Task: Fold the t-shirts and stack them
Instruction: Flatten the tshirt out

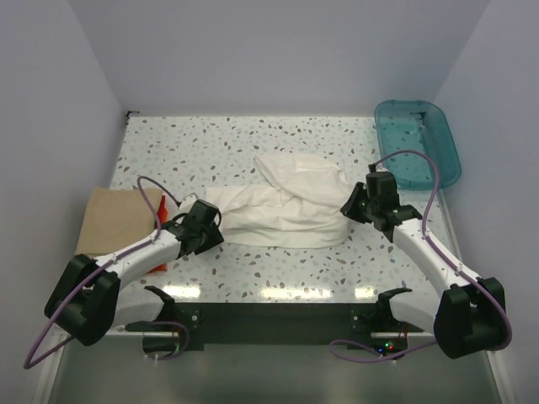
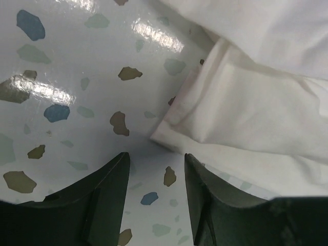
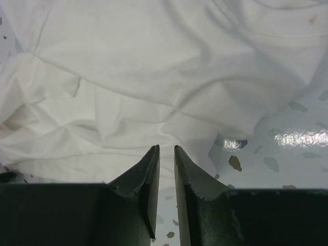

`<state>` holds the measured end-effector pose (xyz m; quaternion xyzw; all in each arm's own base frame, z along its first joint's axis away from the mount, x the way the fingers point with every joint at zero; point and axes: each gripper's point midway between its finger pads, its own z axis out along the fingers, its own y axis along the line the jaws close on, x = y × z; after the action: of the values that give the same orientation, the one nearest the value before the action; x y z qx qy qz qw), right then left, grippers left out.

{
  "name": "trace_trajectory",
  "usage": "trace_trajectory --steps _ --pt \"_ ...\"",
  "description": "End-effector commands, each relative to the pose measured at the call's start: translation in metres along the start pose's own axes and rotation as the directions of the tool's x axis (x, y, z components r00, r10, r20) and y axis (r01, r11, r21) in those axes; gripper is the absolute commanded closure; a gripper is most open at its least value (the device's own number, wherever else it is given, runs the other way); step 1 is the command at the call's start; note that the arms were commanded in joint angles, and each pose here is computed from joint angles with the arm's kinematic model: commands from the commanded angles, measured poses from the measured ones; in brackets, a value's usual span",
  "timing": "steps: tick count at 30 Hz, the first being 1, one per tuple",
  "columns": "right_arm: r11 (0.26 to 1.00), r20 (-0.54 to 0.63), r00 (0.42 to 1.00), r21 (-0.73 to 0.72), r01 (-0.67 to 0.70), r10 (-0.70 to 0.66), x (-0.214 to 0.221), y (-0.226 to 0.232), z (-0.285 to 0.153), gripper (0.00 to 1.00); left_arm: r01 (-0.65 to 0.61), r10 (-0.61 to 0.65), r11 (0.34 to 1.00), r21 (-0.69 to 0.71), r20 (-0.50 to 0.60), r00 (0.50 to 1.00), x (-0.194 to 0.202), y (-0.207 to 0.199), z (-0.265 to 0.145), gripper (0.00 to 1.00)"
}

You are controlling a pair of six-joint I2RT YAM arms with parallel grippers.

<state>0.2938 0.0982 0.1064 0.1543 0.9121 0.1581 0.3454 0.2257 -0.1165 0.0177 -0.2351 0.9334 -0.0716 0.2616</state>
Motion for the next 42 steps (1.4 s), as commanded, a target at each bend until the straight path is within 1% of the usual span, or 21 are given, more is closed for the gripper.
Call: trace_trajectory --steps 1,5,8,9,11,12,14,16,17,18,20,21,23,28,29,33,37,42 --pt "1.0 0.041 0.999 0.005 0.02 -0.021 -0.012 0.001 -0.004 0.78 0.001 0.0 1.0 -0.01 0.101 0.995 -0.027 -0.012 0.002 0.48" --pt "1.0 0.038 0.999 0.0 0.021 -0.021 -0.011 0.002 -0.002 0.77 -0.019 0.021 1.0 -0.025 0.112 0.993 -0.032 -0.017 0.007 0.48" --pt "1.0 0.032 0.999 0.002 0.017 -0.017 -0.009 0.001 -0.001 0.77 -0.039 0.042 0.999 -0.03 0.106 0.994 -0.033 -0.02 0.013 0.54" --pt "1.0 0.032 0.999 0.0 0.018 -0.018 -0.009 0.001 -0.002 0.77 -0.047 0.05 0.998 -0.028 0.105 0.993 -0.033 -0.021 0.014 0.58" --pt "1.0 0.033 0.999 0.004 0.02 -0.02 -0.009 0.0 -0.002 0.77 -0.055 0.057 0.998 -0.03 0.095 0.994 -0.031 -0.021 0.017 0.61" --pt "1.0 0.032 0.999 0.005 0.02 -0.02 -0.009 0.0 -0.002 0.76 -0.061 0.064 0.998 -0.028 0.096 0.993 -0.031 -0.022 0.018 0.64" --pt "1.0 0.034 0.999 0.008 0.018 -0.019 -0.009 -0.001 -0.002 0.76 -0.068 0.07 0.997 -0.032 0.084 0.994 -0.028 -0.021 0.021 0.66" --pt "1.0 0.029 0.999 0.011 0.02 -0.02 -0.007 -0.002 -0.001 0.76 -0.078 0.081 0.996 -0.037 0.075 0.994 -0.026 -0.02 0.023 0.7" --pt "1.0 0.031 0.999 0.009 0.018 -0.019 -0.008 -0.001 -0.001 0.76 -0.079 0.081 0.996 -0.037 0.073 0.994 -0.026 -0.02 0.023 0.73" --pt "1.0 0.025 1.0 0.013 0.018 -0.019 -0.006 -0.002 0.0 0.76 -0.085 0.088 0.995 -0.042 0.07 0.994 -0.026 -0.019 0.022 0.79" --pt "1.0 0.024 1.0 0.015 0.02 -0.02 -0.007 -0.003 0.001 0.76 -0.083 0.086 0.996 -0.031 0.088 0.992 -0.031 -0.022 0.015 0.87" --pt "1.0 0.024 1.0 0.021 0.018 -0.019 -0.007 -0.003 0.001 0.76 -0.083 0.086 0.996 -0.039 0.089 0.992 -0.032 -0.02 0.011 0.96" --pt "0.999 0.025 0.999 0.038 0.021 -0.022 -0.007 -0.007 0.003 0.75 -0.076 0.077 0.997 -0.019 0.114 0.991 -0.041 -0.024 0.001 1.0" --pt "0.996 0.026 0.999 0.084 0.027 -0.03 -0.01 -0.014 0.008 0.67 -0.048 0.047 0.999 0.003 0.146 0.988 -0.054 -0.019 -0.024 1.0" --pt "0.995 0.021 0.999 0.094 0.031 -0.033 -0.009 -0.016 0.009 0.63 -0.038 0.036 0.999 0.007 0.152 0.988 -0.056 -0.017 -0.028 1.0" --pt "0.992 0.029 0.999 0.118 0.032 -0.035 -0.009 -0.022 0.009 0.52 0.01 -0.013 1.0 0.017 0.196 0.981 -0.071 -0.003 -0.05 1.0" --pt "0.987 0.029 0.999 0.155 0.034 -0.039 -0.007 -0.032 0.008 0.48 0.054 -0.058 0.998 0.022 0.239 0.969 -0.088 0.01 -0.067 1.0" --pt "0.985 0.009 0.999 0.17 0.035 -0.037 0.005 -0.04 0.008 0.45 0.087 -0.092 0.996 0.029 0.287 0.954 -0.107 0.014 -0.088 1.0"
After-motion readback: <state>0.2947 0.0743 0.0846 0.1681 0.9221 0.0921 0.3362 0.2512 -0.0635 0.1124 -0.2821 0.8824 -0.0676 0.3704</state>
